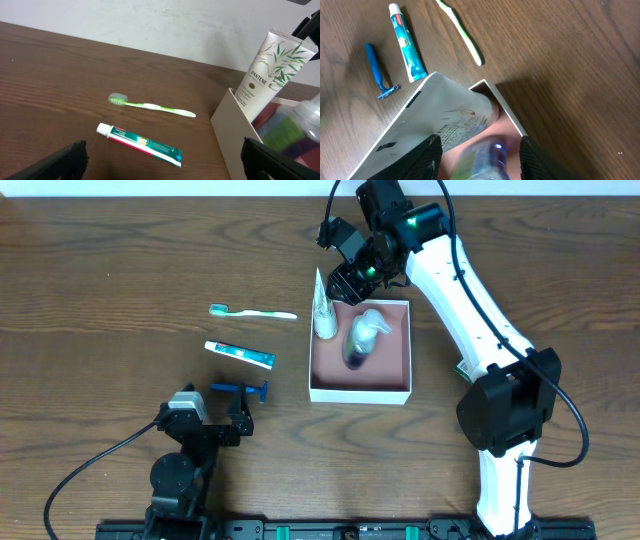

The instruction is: Pack container

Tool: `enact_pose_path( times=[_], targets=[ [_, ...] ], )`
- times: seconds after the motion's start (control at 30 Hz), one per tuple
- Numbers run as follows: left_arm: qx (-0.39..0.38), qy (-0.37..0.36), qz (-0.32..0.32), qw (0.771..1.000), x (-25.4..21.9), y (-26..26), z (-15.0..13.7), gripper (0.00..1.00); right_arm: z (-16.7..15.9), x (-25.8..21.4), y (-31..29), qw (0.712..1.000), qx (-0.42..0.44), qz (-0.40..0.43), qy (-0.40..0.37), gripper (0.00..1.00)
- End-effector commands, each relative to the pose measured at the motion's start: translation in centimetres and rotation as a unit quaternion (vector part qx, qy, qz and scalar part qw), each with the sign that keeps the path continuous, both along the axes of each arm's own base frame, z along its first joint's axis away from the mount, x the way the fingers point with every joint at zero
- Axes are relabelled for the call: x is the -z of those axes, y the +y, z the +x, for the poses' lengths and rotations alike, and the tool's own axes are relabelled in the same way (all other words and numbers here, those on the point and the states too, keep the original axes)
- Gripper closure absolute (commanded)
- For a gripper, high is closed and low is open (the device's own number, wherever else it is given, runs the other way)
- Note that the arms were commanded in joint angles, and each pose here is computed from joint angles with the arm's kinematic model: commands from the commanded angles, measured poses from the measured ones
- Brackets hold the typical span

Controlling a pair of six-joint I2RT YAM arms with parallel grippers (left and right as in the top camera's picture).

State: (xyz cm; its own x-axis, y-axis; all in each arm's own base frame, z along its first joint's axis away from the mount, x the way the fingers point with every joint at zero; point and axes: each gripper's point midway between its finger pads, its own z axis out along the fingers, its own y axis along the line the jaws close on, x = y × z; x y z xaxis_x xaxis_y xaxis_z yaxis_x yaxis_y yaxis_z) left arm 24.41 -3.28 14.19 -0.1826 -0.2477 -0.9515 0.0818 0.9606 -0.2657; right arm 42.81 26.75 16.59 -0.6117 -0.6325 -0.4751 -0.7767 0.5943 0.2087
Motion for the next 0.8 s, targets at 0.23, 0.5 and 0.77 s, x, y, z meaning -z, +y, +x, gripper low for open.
enact_pose_path(
  times=[0.23, 0.5, 0.77],
  targets=[
    [-0.011, 0.026, 0.013, 1.000, 1.8, 0.4, -0.1, 0.02, 0.0, -3.1, 0.4, 0.999, 0.015, 0.025, -0.014, 0.45],
    [-0.011, 0.026, 0.013, 1.000, 1.8, 0.4, -0.1, 0.02, -0.7, -10.0, -3.5, 0.990, 0.137, 0.017, -0.026, 0.56],
    [-0.011, 0.026, 0.013, 1.000, 1.8, 0.4, -0.1, 0.02, -7.6, -10.2, -7.5, 0.973, 0.204, -0.060, 0.085, 0.72]
  ],
)
